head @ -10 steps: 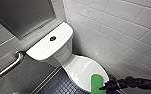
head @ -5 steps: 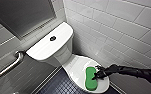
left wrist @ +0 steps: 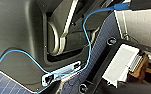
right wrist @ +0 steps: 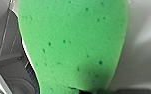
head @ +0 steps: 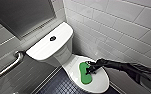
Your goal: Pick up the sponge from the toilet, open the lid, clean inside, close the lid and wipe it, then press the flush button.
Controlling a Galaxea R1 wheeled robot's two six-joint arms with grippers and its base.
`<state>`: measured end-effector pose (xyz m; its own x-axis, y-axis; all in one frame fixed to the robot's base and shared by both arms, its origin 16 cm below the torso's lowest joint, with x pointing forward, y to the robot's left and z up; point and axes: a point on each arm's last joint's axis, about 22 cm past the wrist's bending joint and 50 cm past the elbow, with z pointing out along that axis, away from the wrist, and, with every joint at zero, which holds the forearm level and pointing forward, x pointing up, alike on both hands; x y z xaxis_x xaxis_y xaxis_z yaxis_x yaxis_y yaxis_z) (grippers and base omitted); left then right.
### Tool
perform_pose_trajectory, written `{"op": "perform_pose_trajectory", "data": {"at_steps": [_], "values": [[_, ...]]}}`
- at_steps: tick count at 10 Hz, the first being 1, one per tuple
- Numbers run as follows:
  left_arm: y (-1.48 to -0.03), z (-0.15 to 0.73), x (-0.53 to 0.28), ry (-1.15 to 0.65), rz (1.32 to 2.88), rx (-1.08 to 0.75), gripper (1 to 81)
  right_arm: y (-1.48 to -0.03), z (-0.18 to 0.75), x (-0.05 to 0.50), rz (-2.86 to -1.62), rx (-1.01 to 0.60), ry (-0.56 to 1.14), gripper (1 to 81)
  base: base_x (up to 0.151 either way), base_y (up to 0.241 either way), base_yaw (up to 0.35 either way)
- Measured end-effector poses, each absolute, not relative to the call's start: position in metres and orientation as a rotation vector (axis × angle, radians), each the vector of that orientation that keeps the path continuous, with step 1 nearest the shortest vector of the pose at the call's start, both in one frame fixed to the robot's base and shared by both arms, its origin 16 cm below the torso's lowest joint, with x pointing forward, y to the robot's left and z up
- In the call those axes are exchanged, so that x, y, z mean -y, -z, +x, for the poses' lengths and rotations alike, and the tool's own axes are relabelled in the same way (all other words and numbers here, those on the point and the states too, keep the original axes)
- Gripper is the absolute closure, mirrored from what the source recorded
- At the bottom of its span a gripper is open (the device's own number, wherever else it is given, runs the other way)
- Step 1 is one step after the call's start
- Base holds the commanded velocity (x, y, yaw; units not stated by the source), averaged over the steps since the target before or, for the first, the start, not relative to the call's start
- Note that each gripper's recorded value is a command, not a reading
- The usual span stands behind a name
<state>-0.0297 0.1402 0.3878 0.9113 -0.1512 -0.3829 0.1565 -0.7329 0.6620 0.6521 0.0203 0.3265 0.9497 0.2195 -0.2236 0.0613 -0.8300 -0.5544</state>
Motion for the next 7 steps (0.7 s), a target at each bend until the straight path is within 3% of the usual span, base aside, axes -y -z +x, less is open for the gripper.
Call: {"op": "perform_pose_trajectory", "data": {"at_steps": [2,5,7], "values": [[-0.387,-0.03,-0.137,0.54,2.33,-0.004,1.0,-0.314,0.657,-0.023,-2.599,0.072,-0.416,81.1,0.0,0.0,0.0],[-0.385,-0.03,-0.124,0.535,2.32,-0.006,1.0,-0.3,0.665,-0.009,-2.621,-0.286,-0.469,81.1,0.0,0.0,0.0],[-0.383,-0.029,-0.12,0.531,2.318,-0.006,1.0,-0.298,0.668,-0.005,-2.602,-0.367,-0.465,81.1,0.0,0.0,0.0]]}}
